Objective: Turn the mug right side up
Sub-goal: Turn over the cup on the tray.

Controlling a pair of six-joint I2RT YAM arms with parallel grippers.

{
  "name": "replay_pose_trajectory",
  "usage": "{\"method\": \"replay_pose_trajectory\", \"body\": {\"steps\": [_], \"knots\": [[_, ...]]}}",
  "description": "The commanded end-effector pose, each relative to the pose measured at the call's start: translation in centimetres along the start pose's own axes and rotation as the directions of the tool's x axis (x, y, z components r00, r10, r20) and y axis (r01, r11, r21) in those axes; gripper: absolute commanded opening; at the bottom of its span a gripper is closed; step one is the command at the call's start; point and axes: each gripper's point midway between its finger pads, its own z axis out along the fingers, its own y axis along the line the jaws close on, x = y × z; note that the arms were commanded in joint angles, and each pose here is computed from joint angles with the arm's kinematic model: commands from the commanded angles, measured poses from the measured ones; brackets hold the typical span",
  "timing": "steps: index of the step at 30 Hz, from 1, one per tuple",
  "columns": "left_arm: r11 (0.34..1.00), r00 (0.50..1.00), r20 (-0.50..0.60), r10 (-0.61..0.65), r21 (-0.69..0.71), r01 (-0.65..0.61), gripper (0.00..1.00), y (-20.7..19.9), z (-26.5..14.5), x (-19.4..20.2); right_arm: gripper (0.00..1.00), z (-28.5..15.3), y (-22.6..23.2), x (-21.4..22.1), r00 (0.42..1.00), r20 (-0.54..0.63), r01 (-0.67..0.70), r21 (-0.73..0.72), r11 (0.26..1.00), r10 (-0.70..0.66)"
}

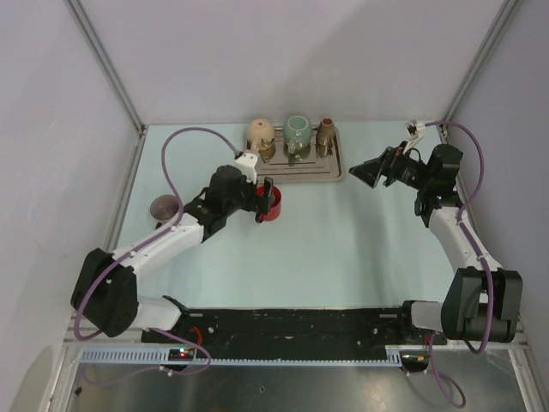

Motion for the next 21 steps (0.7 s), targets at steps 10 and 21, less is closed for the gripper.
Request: {"method": "replay_pose_trajectory", "body": {"steps": [10,21], "knots": [[0.992,0.982,0.141,0.125,-0.022,-0.123,1.0,3.9,0.1,-10.4,0.99,-0.1,0.1,-0.7,0.999,0.019,0.04,-0.028,0.999,-0.04],[0.957,0.961,0.018,0.277,-0.097,-0.274,1.0,7.3,7.9,-11.6,0.99,-0.6,-0.7,-0.9,0.999,0.027,0.035,-0.007,0.999,-0.035]]}}
